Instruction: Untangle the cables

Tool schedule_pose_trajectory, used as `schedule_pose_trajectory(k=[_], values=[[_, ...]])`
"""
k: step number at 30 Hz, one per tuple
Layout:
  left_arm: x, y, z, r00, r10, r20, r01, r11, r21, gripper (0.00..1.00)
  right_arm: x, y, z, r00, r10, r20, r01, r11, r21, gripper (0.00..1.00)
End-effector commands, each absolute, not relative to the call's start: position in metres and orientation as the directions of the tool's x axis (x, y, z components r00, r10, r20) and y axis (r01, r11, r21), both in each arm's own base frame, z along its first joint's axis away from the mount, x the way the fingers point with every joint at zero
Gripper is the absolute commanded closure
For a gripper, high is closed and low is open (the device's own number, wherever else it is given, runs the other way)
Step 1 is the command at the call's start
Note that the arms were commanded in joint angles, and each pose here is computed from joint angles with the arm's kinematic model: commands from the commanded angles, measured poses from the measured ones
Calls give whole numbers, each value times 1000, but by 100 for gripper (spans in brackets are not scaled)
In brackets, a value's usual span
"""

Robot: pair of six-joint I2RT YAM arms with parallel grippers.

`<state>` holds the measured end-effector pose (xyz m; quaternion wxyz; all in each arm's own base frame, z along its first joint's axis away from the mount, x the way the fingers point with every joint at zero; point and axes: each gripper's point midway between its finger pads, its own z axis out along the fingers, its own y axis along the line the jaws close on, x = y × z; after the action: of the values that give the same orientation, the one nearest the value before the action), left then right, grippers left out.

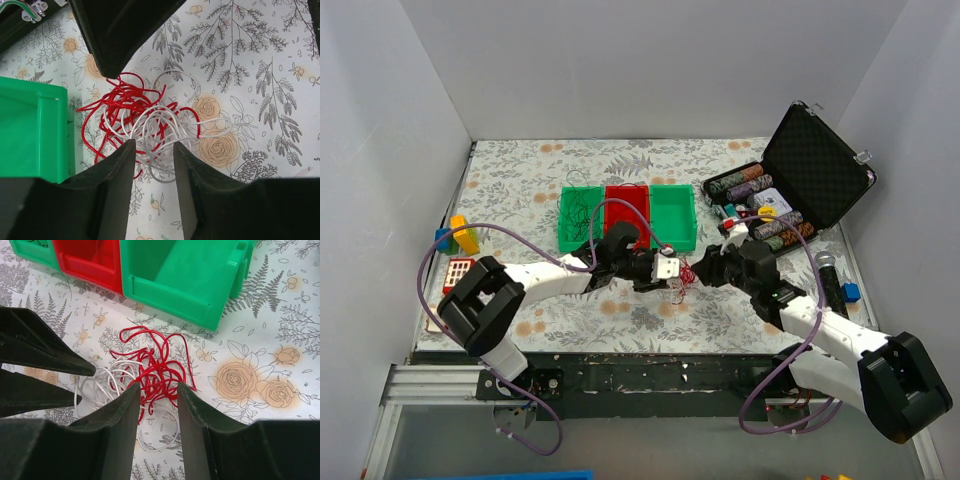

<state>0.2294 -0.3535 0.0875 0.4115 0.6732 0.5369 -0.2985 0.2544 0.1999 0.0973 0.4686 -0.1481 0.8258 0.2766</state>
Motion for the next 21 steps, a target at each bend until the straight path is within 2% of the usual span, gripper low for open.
schedule_pose_trajectory(k=[1, 6, 8, 12, 16, 21], values=[[231, -365, 96, 282, 445, -850, 959, -106, 262, 67, 256, 211, 107, -498, 35, -866, -548, 761, 346, 57], [228, -364, 86, 284, 461, -841, 959, -128, 254, 69, 251, 217, 102, -519, 21, -854, -572, 735, 365, 58], [227, -364, 84, 292, 463, -837, 956, -133, 260, 77, 249, 221, 100, -529, 16, -849, -581, 722, 376, 59], [233, -365, 93, 298, 460, -837, 954, -105, 282, 100, 246, 224, 95, -544, 0, -839, -595, 704, 387, 60], [240, -366, 127, 311, 433, -846, 946, -52, 321, 100, 244, 227, 85, -568, -28, -822, -599, 700, 390, 61], [238, -371, 196, 301, 330, -895, 945, 22, 326, 100, 244, 230, 72, -603, -47, -796, -589, 699, 405, 62]])
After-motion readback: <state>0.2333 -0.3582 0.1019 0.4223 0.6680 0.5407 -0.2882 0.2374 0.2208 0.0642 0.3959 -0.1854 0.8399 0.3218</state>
